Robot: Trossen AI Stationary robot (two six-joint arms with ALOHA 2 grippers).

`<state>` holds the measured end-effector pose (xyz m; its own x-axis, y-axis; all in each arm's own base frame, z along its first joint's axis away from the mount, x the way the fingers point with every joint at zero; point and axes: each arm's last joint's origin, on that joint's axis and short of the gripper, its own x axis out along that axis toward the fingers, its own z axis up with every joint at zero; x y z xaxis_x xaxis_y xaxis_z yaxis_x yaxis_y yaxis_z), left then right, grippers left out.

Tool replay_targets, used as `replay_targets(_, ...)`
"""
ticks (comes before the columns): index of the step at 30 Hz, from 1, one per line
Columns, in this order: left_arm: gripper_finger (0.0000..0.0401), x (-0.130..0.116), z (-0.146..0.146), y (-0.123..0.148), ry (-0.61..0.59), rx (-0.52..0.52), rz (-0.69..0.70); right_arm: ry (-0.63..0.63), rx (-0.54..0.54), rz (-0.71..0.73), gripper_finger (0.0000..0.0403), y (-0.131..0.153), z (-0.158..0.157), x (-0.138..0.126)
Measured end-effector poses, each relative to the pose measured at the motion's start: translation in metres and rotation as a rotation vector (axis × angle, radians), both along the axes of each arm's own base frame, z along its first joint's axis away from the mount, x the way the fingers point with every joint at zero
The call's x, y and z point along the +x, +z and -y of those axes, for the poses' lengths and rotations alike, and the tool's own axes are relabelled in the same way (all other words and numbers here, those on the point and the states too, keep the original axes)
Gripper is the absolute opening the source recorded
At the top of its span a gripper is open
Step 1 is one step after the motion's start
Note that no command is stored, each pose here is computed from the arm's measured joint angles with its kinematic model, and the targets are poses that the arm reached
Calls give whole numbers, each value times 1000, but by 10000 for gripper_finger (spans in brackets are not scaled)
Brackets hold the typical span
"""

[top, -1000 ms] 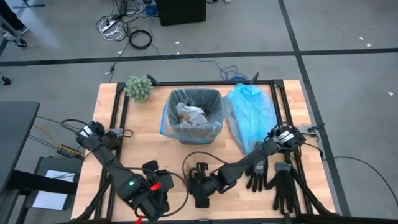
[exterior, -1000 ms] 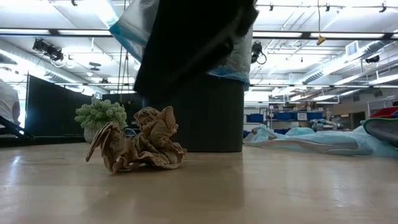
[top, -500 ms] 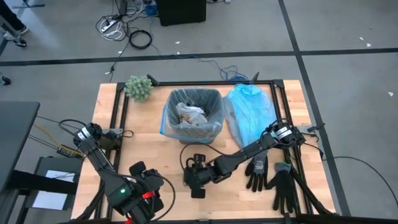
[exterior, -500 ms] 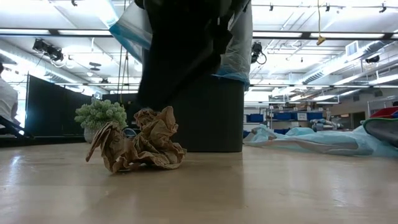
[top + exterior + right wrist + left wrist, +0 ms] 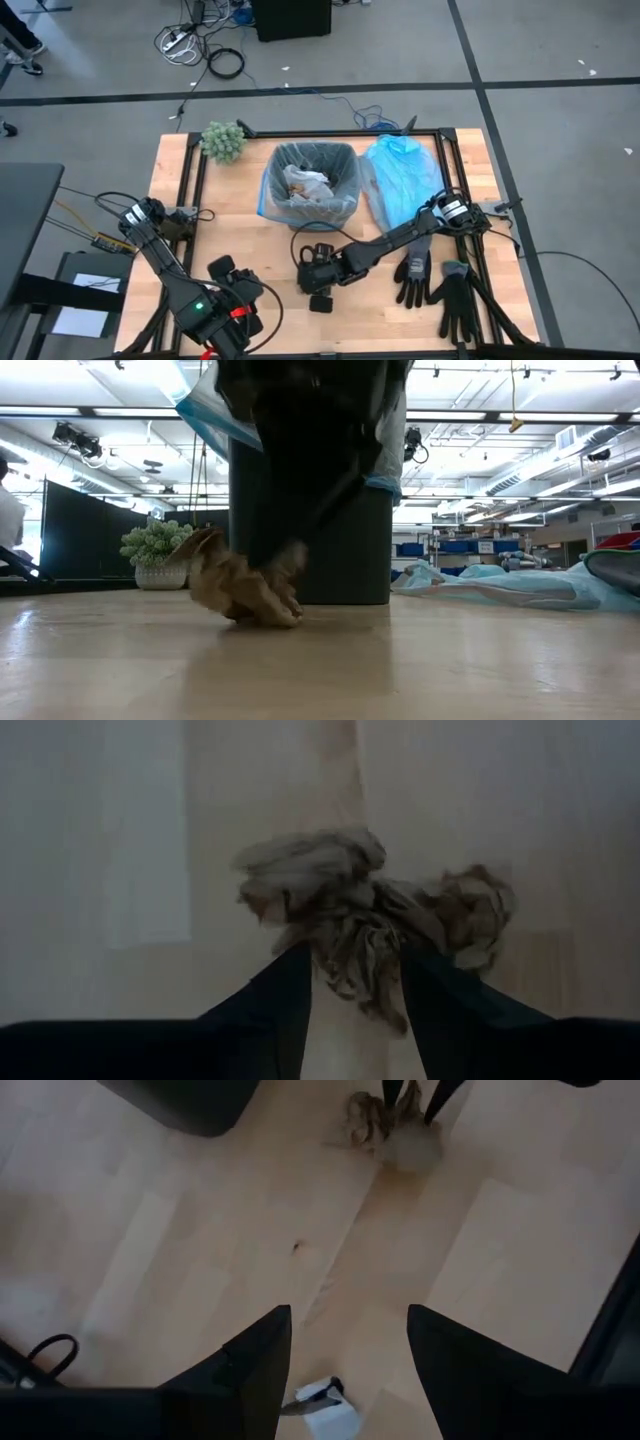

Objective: Place trash/remove bag and relplace
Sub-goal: Put the brown napkin into the trash bin

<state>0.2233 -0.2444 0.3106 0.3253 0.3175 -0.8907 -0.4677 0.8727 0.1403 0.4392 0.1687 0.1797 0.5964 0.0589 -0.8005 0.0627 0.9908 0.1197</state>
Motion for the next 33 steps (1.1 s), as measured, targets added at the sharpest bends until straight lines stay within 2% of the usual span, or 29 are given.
replay_targets(5, 211, -1, -1, 0, -1, 12, -7, -16, 25, -46, 106, -12, 2, -5)
replay_targets(10, 211, -3, 0, 0, -8, 21, -11, -64, 62, -100, 18, -22, 5, -11)
replay_targets(15, 211, -3, 0, 0, -8, 27, -5, -69, 70, -84, 2, -9, 1, -7)
replay_targets(21, 211, -2, -1, 1, -9, 52, 25, -68, 49, -37, 1, 28, -8, 0)
replay_targets(27, 211, 5, -7, 2, -70, 114, 30, -68, -13, 38, 0, 86, -19, 1)
replay_targets(33, 211, 27, -21, 1, -144, 133, 13, -91, -86, 105, 0, 145, -18, -9)
